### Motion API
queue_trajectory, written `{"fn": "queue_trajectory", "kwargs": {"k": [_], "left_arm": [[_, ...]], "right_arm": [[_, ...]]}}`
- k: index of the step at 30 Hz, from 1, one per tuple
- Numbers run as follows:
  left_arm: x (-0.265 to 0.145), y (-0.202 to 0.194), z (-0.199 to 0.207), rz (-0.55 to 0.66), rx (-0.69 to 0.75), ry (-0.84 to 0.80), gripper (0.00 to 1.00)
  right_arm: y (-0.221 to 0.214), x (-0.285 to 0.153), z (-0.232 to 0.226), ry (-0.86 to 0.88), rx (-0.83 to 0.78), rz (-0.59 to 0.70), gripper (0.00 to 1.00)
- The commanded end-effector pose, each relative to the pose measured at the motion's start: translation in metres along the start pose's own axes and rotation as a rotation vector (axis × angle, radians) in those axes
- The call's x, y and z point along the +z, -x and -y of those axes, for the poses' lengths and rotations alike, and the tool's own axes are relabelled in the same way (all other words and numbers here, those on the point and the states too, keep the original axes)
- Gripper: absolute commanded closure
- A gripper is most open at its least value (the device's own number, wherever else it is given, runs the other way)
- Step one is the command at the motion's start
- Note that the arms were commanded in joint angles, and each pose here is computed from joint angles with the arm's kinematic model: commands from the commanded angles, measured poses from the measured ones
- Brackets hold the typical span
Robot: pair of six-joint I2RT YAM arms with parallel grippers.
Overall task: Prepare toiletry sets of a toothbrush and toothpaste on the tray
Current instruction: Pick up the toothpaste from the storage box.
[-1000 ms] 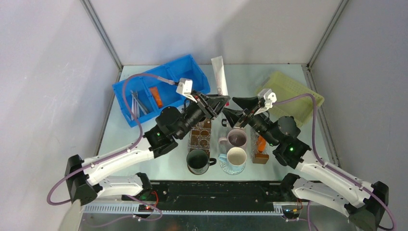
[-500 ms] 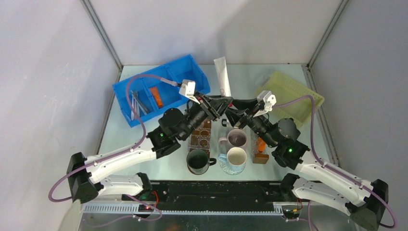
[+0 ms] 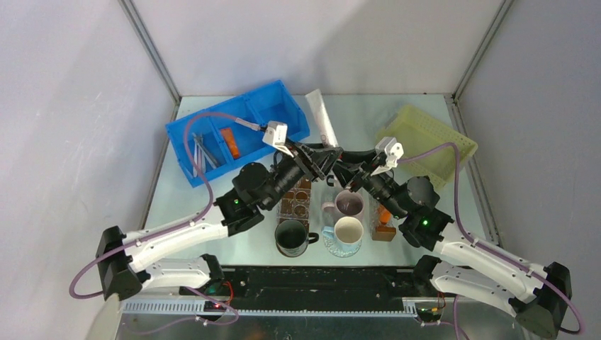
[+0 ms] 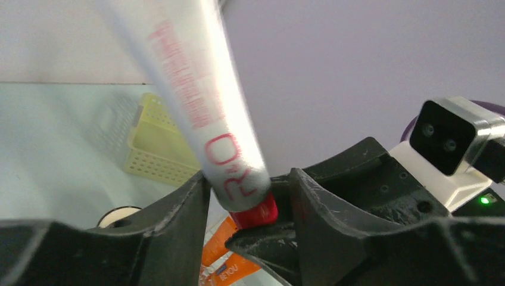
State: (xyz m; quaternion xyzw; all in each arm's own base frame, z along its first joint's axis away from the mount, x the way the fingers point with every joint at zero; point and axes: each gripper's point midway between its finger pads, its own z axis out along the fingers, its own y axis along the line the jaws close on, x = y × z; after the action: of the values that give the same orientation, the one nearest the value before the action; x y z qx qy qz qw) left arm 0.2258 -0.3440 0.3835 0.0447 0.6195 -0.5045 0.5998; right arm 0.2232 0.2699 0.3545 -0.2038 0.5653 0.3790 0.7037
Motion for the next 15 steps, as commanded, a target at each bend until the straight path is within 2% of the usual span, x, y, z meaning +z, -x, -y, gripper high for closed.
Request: {"fn": "queue_trajectory", "kwargs": {"k": [1,2,6,8,15], "left_arm": [[-0.014,0.033,0.012,0.077,0.038,-0.018,0.37],[-0.015,0.035,0.011,0.081,0.053,-0.015,0.28],[-0.023,0.051,0.010,0.102,0.090,-0.011,0.13],[-0.026,0.059,0.007,0.109,0.099,-0.008,0.09],[-0.041,0.080,-0.018,0.117,0.124,0.020,0.03]], "right_arm": [[0.026,0.000,-0.001,0.014,-0.037,0.094,1.00],[0.026,-0.001,-0.003,0.026,-0.037,0.093,1.00],[0.026,-0.002,-0.010,0.064,-0.039,0.089,1.00],[0.025,-0.003,-0.013,0.077,-0.030,0.086,1.00],[0.028,-0.006,-0.015,0.098,0.018,0.096,1.00]]}}
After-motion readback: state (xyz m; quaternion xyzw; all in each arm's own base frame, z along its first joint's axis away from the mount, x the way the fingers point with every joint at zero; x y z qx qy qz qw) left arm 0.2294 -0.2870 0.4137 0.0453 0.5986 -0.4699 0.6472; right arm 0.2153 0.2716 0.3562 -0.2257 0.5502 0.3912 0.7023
